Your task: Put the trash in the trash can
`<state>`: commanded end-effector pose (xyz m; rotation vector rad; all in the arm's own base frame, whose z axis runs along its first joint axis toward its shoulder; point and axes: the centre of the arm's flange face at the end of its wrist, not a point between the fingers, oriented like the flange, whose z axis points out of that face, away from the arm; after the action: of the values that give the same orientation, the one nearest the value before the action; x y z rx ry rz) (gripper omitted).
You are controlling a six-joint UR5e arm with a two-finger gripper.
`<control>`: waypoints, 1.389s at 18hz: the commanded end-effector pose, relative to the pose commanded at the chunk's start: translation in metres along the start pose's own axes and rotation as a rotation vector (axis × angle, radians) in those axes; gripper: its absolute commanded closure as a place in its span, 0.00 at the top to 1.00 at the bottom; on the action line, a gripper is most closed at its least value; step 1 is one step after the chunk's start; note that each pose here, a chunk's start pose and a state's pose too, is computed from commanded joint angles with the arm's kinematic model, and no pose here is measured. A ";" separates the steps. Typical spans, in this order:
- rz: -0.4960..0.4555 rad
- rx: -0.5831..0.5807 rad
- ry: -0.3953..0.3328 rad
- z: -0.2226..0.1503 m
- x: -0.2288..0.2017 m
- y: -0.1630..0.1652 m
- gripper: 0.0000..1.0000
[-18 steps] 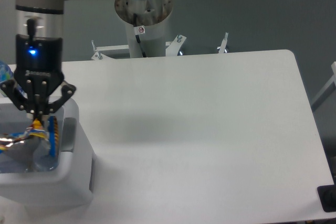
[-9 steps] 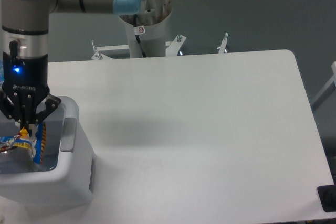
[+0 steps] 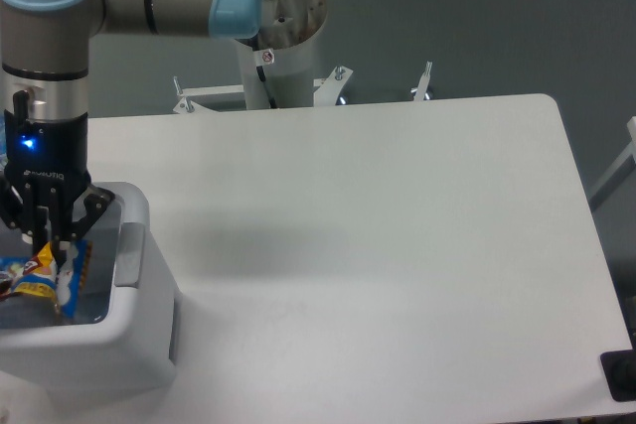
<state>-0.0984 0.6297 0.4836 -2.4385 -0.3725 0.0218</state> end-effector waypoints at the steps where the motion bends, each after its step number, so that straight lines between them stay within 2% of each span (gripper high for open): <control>1: -0.001 0.004 -0.022 -0.002 -0.003 -0.001 0.94; 2: 0.000 0.008 -0.041 -0.005 -0.004 -0.002 0.99; 9: 0.007 0.067 -0.064 -0.036 -0.010 -0.015 1.00; 14: 0.050 0.105 -0.197 -0.068 -0.100 -0.029 1.00; 19: 0.115 0.029 -0.413 -0.079 -0.206 -0.022 1.00; 22: 0.201 -0.033 -0.457 -0.083 -0.252 -0.013 1.00; 25: 0.311 -0.119 -0.470 -0.087 -0.292 0.003 1.00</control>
<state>-0.3684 0.4946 0.5270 -2.5714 -0.1954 0.7345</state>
